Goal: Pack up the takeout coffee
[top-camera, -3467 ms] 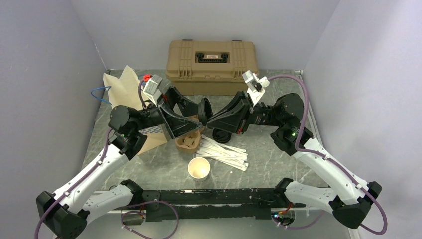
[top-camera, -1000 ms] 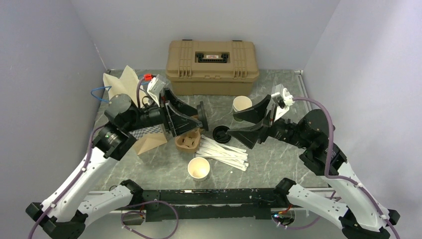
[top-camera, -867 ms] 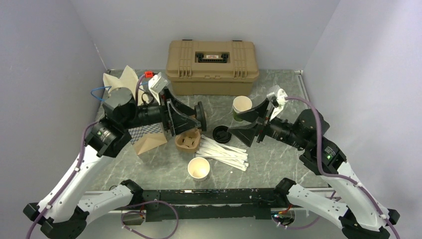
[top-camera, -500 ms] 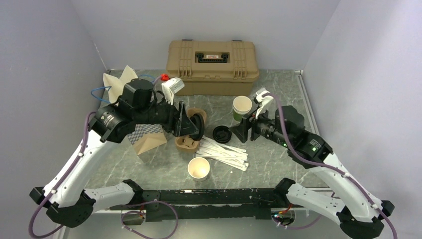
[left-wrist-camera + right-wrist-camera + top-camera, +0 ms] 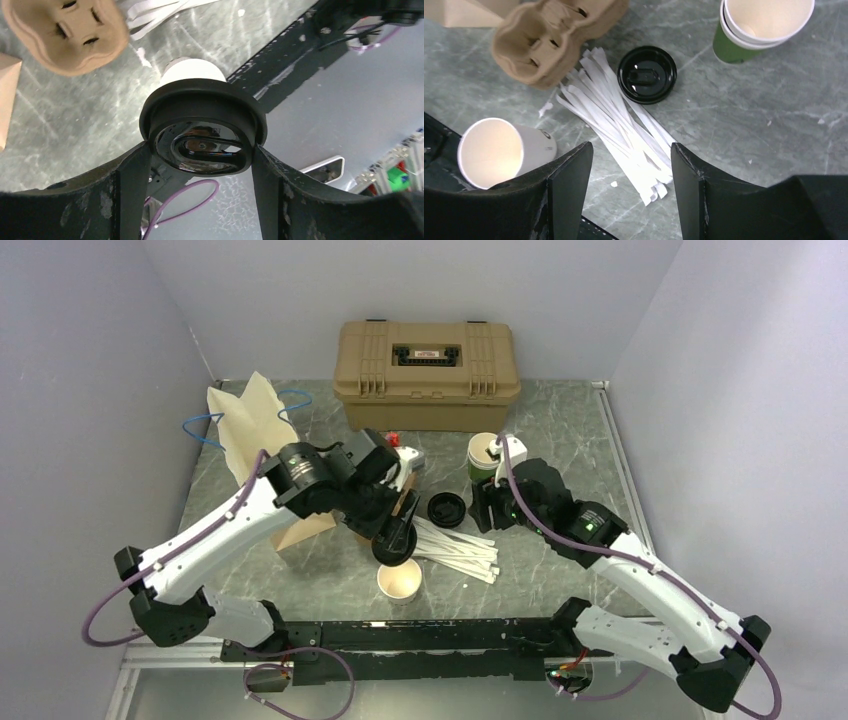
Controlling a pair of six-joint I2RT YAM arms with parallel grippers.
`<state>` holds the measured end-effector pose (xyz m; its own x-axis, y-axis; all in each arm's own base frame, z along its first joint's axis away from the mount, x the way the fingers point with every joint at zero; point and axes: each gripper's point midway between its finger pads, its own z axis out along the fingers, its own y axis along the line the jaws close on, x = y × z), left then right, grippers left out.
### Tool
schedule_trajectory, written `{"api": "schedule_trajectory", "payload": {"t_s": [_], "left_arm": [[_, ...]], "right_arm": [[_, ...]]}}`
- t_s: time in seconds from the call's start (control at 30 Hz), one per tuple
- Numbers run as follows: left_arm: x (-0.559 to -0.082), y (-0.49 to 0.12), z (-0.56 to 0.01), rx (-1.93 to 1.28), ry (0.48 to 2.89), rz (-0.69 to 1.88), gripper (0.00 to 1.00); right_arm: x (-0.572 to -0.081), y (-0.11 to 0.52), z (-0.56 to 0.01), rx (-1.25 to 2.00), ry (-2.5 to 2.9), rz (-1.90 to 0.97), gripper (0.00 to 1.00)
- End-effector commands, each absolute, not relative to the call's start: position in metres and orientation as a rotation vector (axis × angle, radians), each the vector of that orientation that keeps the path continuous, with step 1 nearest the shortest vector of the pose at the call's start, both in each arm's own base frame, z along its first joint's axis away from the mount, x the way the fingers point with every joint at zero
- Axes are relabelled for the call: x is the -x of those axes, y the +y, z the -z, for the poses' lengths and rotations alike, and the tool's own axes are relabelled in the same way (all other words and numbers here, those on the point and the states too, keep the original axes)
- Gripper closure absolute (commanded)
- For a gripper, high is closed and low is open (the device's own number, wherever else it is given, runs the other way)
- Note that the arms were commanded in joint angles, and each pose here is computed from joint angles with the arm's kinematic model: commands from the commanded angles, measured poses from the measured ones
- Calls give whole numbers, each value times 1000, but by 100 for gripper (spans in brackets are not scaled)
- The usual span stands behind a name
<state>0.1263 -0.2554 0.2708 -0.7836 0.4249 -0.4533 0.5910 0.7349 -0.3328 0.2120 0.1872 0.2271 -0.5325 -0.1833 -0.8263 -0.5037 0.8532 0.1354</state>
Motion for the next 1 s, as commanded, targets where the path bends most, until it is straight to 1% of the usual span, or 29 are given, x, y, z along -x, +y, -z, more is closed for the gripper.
{"api": "schedule_trajectory", "payload": {"t_s": [0.0, 0.2, 0.47, 0.83, 0.97], "left_arm": [[-130, -243, -259, -713, 2637, 453, 53], [-122, -253, -230, -737, 2696, 380, 53], [-117, -267, -196, -774, 2754, 311, 54], [-117, -270, -169, -829, 2813, 212, 53], [-114, -269, -163, -836, 2831, 208, 51]], "right_arm": [[-217, 176, -209, 431, 2180, -354, 38], [-215, 179, -197, 428, 2207, -362, 38], [-221, 166, -175, 329, 2272, -254, 39], [-219, 159, -167, 278, 2290, -230, 39], [-218, 158, -167, 274, 2289, -232, 38]]}}
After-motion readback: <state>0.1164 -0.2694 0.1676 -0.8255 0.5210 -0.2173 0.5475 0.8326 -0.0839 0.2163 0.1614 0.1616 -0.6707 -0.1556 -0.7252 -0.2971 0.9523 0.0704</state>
